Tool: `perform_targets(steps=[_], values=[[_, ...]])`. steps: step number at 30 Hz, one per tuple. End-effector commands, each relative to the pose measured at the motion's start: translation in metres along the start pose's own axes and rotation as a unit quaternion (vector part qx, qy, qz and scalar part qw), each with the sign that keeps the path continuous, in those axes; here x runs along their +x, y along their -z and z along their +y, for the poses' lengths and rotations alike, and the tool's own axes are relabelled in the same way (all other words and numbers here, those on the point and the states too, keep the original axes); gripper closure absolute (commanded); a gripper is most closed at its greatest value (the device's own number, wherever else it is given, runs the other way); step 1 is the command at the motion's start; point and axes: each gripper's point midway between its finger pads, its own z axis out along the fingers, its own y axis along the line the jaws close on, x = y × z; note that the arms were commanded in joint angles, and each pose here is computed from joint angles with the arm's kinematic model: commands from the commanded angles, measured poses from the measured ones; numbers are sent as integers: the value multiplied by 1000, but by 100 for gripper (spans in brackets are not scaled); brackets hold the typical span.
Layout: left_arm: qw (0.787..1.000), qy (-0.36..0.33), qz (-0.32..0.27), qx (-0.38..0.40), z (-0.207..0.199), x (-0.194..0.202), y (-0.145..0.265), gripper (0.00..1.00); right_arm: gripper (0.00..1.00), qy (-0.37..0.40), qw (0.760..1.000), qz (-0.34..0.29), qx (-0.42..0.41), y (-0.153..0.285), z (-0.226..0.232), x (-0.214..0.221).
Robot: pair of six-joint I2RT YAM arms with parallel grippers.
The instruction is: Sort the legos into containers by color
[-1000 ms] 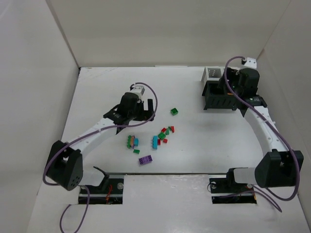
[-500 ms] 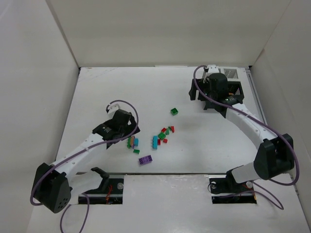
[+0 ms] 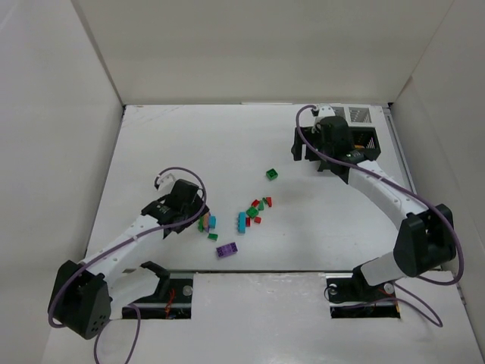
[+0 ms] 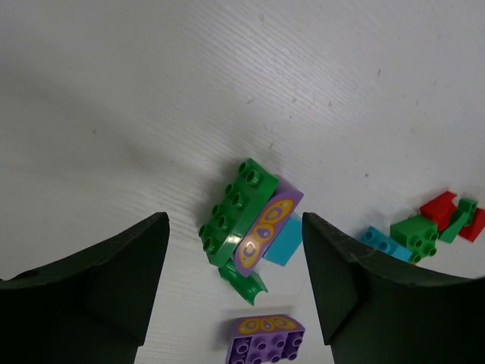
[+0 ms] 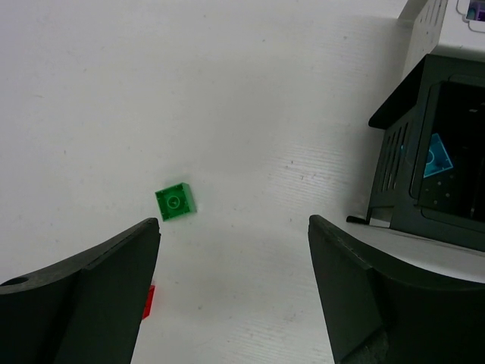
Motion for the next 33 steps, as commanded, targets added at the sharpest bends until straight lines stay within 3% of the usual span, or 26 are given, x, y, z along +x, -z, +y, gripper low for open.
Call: perform_targets(steps=[1, 5, 21, 33], values=[[997, 67, -41, -22, 2, -20, 1, 34, 17, 10, 1000, -26, -13, 4, 11, -25], [996, 53, -65, -22, -3, -32, -1, 39, 17, 10, 1000, -21, -12, 5, 11, -22], [997, -57, -46, -9, -22, -30, -28, 49, 17, 15, 1000, -5, 0, 1, 6, -15], [997, -44, -30, -57, -11, -23, -41, 62, 17, 13, 1000, -6, 9, 1, 0, -16]])
